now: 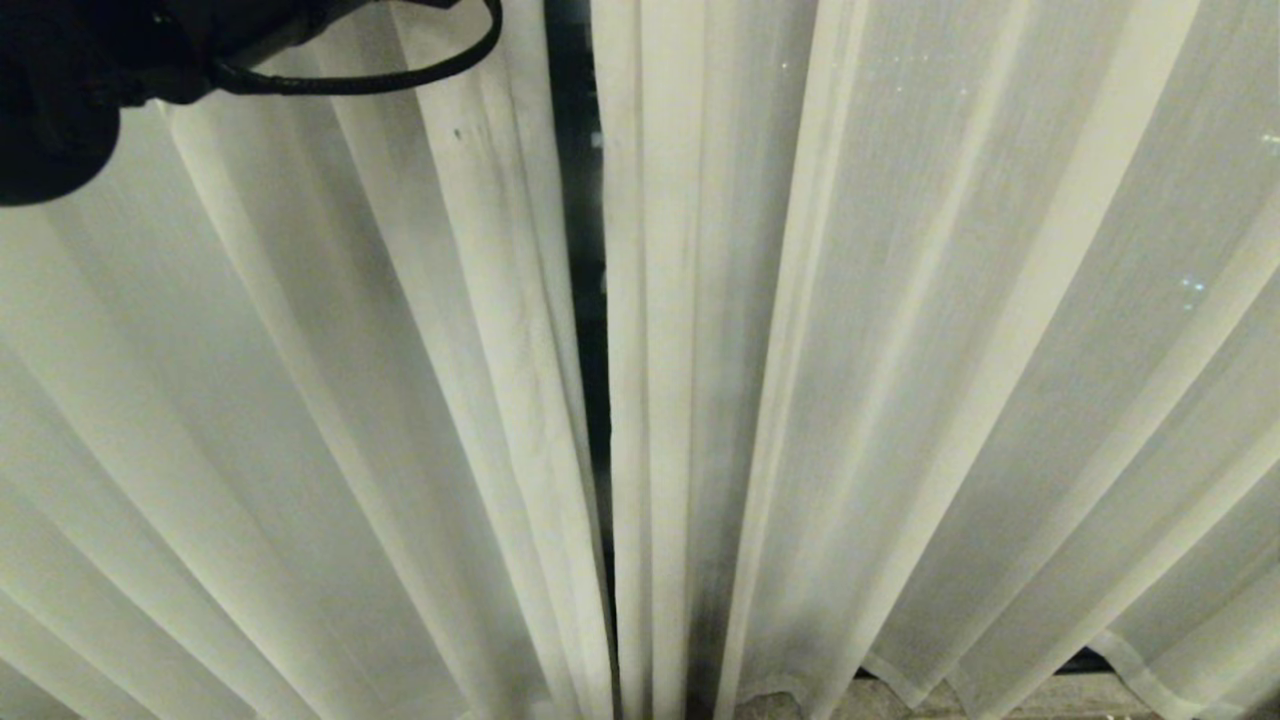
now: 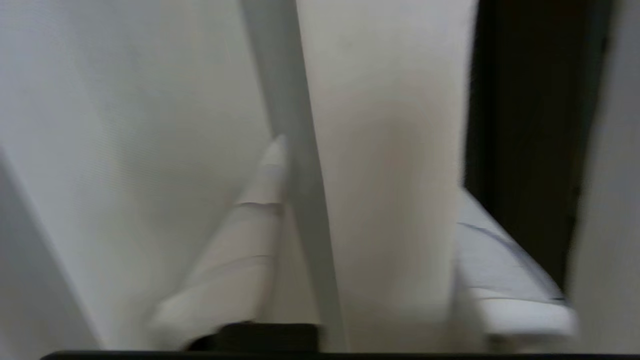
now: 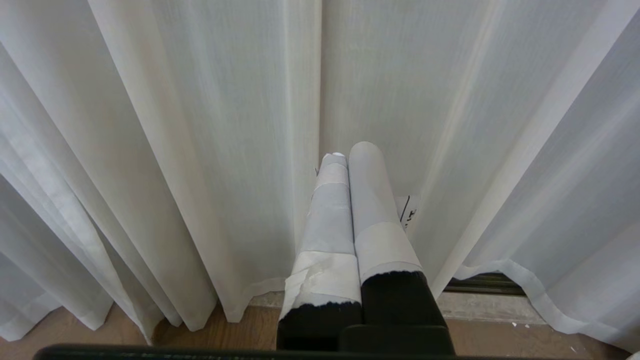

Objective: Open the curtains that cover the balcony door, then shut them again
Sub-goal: Pull the inner curtains open on both sides

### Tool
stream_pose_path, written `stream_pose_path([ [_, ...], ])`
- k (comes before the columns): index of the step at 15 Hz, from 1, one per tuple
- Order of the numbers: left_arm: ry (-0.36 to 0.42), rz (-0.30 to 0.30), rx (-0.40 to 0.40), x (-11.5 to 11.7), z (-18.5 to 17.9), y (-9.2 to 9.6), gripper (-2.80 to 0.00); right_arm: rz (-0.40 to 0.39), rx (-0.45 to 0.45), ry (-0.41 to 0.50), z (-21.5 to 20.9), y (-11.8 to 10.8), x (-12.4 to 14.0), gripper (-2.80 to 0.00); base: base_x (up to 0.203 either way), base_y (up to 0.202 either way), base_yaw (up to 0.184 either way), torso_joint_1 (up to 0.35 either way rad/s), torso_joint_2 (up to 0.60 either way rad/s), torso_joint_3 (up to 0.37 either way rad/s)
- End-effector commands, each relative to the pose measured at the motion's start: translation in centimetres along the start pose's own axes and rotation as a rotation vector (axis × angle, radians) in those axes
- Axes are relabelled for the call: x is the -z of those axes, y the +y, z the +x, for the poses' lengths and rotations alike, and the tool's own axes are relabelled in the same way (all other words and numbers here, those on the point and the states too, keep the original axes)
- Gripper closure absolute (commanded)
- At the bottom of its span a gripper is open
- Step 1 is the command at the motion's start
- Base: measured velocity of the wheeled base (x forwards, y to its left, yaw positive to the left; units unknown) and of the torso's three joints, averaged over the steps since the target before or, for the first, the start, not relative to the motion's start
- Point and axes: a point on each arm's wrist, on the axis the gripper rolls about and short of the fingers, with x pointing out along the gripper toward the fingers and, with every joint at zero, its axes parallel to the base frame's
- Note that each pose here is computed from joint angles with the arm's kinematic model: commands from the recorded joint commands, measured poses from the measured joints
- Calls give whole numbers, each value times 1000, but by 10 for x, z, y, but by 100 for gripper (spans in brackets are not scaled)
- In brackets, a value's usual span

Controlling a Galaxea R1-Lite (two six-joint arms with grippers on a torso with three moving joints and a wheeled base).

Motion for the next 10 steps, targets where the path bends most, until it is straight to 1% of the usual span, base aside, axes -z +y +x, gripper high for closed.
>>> stream_pose_path([
  [1, -8, 15, -26, -2, 0, 8, 0, -1, -1, 1, 0, 0, 0, 0, 0, 0, 0, 0, 0, 0],
  [5, -26, 33, -80, -12, -8, 27, 0, -1, -1, 1, 0, 0, 0, 0, 0, 0, 0, 0, 0, 0],
  [7, -26, 50, -141, -16, -12, 35, 0, -1, -1, 1, 0, 0, 0, 0, 0, 0, 0, 0, 0, 0],
  [10, -35, 64, -202, -23, -19, 50, 0, -1, -1, 1, 0, 0, 0, 0, 0, 0, 0, 0, 0, 0],
])
